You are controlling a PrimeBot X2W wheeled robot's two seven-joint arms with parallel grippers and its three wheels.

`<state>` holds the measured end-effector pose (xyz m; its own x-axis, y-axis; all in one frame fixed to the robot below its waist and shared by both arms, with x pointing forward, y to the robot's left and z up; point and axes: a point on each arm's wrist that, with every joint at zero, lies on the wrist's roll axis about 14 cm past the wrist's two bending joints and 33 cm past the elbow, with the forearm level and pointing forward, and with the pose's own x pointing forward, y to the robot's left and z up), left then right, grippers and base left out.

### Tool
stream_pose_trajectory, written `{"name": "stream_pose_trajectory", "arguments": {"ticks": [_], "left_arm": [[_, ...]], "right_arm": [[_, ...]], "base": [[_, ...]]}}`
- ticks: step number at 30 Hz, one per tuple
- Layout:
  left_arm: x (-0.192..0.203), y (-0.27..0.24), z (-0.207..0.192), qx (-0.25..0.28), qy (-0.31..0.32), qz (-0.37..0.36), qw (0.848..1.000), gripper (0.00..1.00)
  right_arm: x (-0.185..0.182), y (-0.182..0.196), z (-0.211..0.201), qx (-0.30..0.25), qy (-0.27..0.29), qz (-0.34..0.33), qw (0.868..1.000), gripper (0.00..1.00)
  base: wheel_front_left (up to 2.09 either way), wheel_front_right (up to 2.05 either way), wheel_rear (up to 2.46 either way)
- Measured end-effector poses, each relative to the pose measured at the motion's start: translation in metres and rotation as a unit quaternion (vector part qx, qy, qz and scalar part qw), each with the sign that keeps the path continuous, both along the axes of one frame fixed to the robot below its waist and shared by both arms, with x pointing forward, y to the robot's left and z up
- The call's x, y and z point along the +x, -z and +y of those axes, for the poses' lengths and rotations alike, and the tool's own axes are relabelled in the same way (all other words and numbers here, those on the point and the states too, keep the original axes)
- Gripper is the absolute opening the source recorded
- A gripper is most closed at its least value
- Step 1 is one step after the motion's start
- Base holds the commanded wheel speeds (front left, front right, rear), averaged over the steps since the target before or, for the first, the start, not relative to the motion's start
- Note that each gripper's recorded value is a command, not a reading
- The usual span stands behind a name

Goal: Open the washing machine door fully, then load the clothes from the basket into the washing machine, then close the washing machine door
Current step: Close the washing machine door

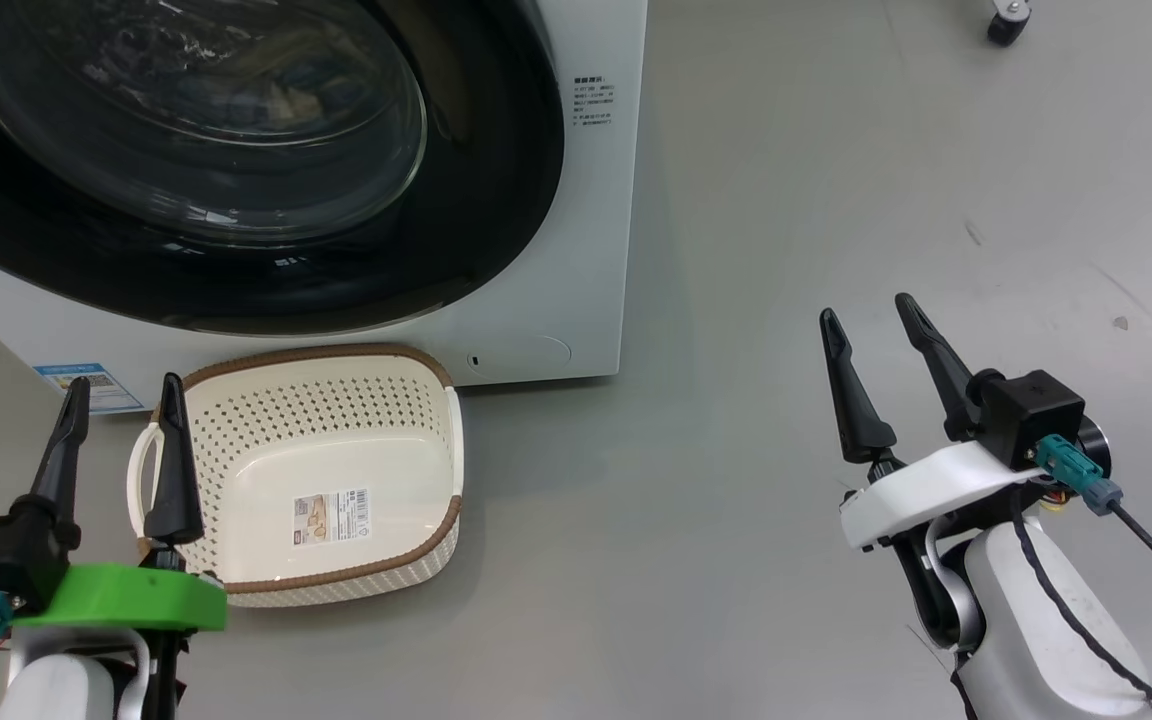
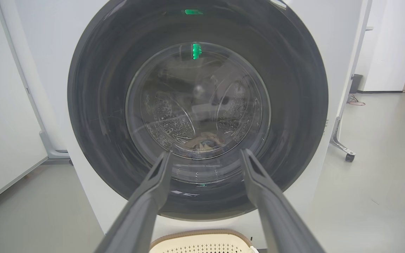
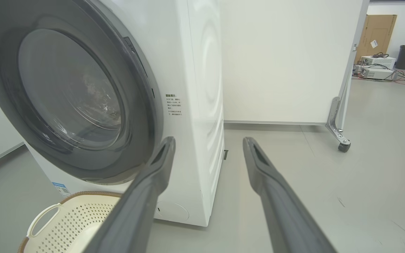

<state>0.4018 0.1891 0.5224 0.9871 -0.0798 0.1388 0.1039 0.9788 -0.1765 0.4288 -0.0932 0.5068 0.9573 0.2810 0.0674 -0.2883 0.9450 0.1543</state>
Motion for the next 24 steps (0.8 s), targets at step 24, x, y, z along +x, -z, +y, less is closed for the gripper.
{"name": "stream_pose_trajectory", "arguments": {"ticks": [24], "left_arm": [[-0.037, 0.025, 0.006, 0.014, -0.018, 0.041, 0.999, 1.0]], "right_arm": [[-0.045, -0.001, -0.033, 0.011, 0.058, -0.002, 0.998, 1.0]], "base": [[0.0, 0.0, 0.0]]}}
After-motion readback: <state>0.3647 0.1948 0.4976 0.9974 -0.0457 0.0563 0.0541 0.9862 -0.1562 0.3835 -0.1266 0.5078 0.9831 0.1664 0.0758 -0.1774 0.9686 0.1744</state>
